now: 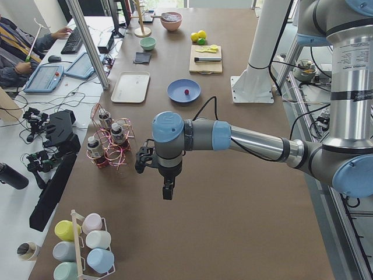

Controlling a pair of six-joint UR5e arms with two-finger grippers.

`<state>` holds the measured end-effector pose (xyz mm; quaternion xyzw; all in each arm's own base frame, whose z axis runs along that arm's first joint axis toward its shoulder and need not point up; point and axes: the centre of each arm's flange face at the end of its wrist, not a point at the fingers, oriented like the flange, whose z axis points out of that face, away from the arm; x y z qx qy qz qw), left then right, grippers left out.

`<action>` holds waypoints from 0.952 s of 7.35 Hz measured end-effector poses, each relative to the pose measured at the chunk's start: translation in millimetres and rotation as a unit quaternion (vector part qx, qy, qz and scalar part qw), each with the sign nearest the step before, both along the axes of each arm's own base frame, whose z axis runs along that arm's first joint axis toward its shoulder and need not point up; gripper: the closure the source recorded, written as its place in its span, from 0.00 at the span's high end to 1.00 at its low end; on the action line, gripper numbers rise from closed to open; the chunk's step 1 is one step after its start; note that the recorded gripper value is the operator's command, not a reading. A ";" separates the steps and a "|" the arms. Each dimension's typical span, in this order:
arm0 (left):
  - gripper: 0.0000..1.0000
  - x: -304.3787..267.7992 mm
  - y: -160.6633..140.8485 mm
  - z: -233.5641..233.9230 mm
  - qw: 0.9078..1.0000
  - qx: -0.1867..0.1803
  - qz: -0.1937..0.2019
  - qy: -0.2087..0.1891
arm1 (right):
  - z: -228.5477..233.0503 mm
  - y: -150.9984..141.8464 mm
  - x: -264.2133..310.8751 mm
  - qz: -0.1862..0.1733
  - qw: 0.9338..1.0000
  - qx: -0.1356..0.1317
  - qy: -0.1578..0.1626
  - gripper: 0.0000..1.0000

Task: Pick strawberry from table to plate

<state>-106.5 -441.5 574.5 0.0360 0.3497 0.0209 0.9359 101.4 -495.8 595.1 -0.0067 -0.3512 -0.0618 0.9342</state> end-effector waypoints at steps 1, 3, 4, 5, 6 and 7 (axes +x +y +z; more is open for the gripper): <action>0.97 0.2 -0.2 1.2 1.000 0.001 -0.003 0.002 | -1.5 0.4 -0.5 0.000 1.000 0.001 0.001 1.00; 0.97 1.7 0.2 0.2 1.000 -0.002 -0.009 0.012 | -0.1 1.9 -1.2 -0.001 1.000 -0.001 0.003 1.00; 0.97 3.7 0.4 -1.8 1.000 -0.003 -0.010 0.029 | 0.8 3.3 -1.6 -0.001 1.000 -0.001 0.003 1.00; 0.97 5.4 0.5 -3.8 0.999 -0.002 -0.011 0.042 | 0.5 3.6 -2.1 -0.001 1.000 -0.001 0.001 1.00; 0.97 6.4 0.6 -3.9 0.999 -0.002 -0.010 0.048 | -0.5 3.3 -2.8 0.000 1.000 0.000 -0.001 1.00; 0.97 6.9 0.5 -3.4 0.999 -0.002 -0.009 0.051 | -1.8 3.0 -3.4 0.000 1.000 0.001 -0.003 1.00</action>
